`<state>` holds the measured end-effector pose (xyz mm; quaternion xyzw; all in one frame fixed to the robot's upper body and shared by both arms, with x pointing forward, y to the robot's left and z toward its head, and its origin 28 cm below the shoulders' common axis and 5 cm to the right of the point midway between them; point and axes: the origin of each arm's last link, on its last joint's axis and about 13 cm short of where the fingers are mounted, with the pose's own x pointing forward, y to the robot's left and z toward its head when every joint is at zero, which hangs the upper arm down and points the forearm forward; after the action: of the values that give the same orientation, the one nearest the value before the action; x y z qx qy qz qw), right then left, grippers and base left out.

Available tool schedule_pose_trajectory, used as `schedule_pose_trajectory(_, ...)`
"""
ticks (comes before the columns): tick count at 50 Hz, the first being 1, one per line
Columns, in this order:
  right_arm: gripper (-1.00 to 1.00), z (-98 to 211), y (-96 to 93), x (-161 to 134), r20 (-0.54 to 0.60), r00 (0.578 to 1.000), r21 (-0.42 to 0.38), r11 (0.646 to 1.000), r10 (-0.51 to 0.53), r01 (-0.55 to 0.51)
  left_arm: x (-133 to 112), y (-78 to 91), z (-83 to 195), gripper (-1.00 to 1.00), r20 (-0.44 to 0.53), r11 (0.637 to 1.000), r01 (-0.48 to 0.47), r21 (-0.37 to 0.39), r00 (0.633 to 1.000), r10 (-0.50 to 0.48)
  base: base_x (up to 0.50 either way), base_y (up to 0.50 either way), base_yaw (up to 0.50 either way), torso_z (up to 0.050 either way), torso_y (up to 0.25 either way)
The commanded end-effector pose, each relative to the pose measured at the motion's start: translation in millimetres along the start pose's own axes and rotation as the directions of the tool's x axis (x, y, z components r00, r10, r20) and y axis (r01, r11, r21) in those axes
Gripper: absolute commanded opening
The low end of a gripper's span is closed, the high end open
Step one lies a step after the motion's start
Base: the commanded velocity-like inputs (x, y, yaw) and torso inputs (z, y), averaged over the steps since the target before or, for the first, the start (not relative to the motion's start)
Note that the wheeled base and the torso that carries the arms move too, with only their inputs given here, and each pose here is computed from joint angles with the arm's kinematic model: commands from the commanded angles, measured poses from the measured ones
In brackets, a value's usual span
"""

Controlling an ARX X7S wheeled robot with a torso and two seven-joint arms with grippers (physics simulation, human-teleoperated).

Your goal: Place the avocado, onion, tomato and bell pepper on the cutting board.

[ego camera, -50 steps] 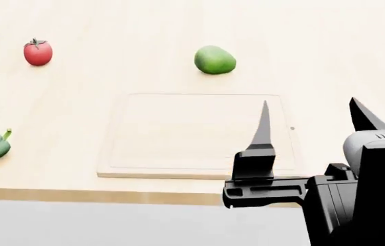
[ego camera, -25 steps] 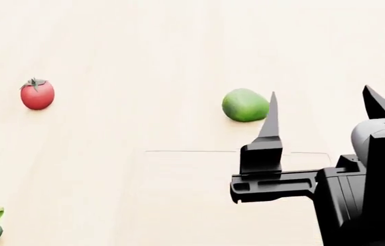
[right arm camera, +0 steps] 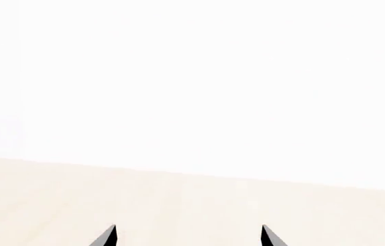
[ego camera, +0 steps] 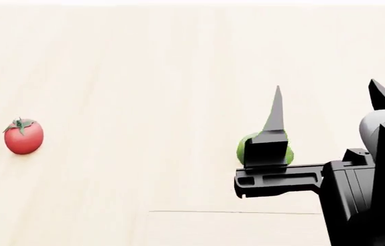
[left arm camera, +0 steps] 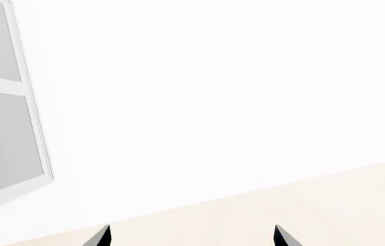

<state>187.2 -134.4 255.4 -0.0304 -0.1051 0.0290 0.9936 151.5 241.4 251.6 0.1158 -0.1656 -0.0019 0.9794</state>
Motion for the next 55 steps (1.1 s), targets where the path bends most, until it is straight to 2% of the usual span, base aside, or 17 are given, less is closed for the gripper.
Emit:
schedule_pose_trajectory(1, 1.00, 7, -2.9, 4, 0.023, 0.999, 0.010, 1.000, -0.025, 0.024, 3, 0.3, 5, 1.00, 0.042, 0.999, 0.013, -0.051, 0.999, -0.011, 0.00, 0.00, 0.00, 0.000, 0.000)
schedule_pose_trajectory(4, 1.00, 9, -3.4, 7, -0.016, 1.000, -0.009, 1.000, -0.005, 0.005, 3, -0.1, 5, 1.00, 0.043, 0.999, 0.014, -0.050, 0.999, -0.012, 0.00, 0.00, 0.00, 0.000, 0.000)
schedule_pose_trajectory(7, 1.00, 20, -5.0, 13, -0.085, 0.994, 0.006, 0.998, 0.064, -0.063, 3, -0.4, 6, 1.00, 0.043, 0.999, 0.015, -0.048, 0.999, -0.013, 0.00, 0.00, 0.00, 0.000, 0.000)
schedule_pose_trajectory(9, 1.00, 30, -7.6, 20, -0.113, 0.987, -0.026, 0.993, 0.115, -0.118, 4, -0.7, 7, 1.00, 0.044, 0.999, 0.016, -0.049, 0.999, -0.014, 0.00, 0.00, 0.00, 0.000, 0.000)
schedule_pose_trajectory(12, 1.00, 39, -13.8, 32, -0.177, 0.969, -0.023, 0.984, 0.171, -0.178, 4, -1.3, 6, 1.00, 0.045, 0.998, 0.018, -0.052, 0.999, -0.016, 0.00, 0.00, 0.00, 0.000, 0.000)
schedule_pose_trajectory(15, 1.00, 47, -17.2, 43, -0.208, 0.958, -0.060, 0.975, 0.197, -0.213, 4, -1.7, 7, 1.00, 0.046, 0.998, 0.022, -0.052, 0.999, -0.020, 0.00, 0.00, 0.00, 0.000, 0.000)
schedule_pose_trajectory(17, 1.00, 55, -18.7, 52, -0.228, 0.942, -0.102, 0.956, 0.245, -0.274, 4, -1.6, 8, 1.00, 0.049, 0.998, 0.025, -0.052, 0.999, -0.022, 0.00, 0.00, 0.00, 0.000, 0.000)
schedule_pose_trajectory(20, 1.00, 60, -22.6, 65, -0.235, 0.938, -0.111, 0.952, 0.255, -0.286, 4, -1.4, 8, 1.00, 0.051, 0.998, 0.026, -0.054, 0.998, -0.023, 0.00, 0.00, 0.00, 0.000, 0.000)
schedule_pose_trajectory(28, 1.00, 59, -27.4, 94, -0.315, 0.867, -0.218, 0.859, 0.387, -0.463, 5, 0.8, 7, 1.00, 0.055, 0.998, 0.026, -0.057, 0.998, -0.023, 0.00, 0.00, 0.00, 0.000, 0.000)
schedule_pose_trajectory(32, 1.00, 51, -32.2, 103, -0.366, 0.853, -0.283, 0.829, 0.372, -0.483, 5, 1.2, 6, 1.00, 0.054, 0.998, 0.025, -0.054, 0.998, -0.022, 0.00, 0.00, 0.00, 0.000, 0.000)
schedule_pose_trajectory(36, 1.00, 41, -38.6, 112, -0.419, 0.844, -0.325, 0.812, 0.336, -0.485, 4, 0.9, 5, 1.00, 0.053, 0.998, 0.025, -0.057, 0.998, -0.022, 0.00, 0.00, 0.00, 0.000, 0.000)
schedule_pose_trajectory(46, 1.00, 26, -48.3, 122, -0.481, 0.822, -0.376, 0.776, 0.304, -0.507, 0, 0.2, 6, 1.00, 0.052, 0.998, 0.025, -0.062, 0.998, -0.022, 0.00, 0.00, 0.00, 0.000, 0.000)
schedule_pose_trajectory(55, 1.00, 11, -44.2, 123, -0.535, 0.781, -0.403, 0.715, 0.322, -0.571, -3, -0.7, 7, 1.00, 0.050, 0.997, 0.028, -0.065, 0.998, -0.024, 0.00, 0.00, 0.00, 0.000, 0.000)
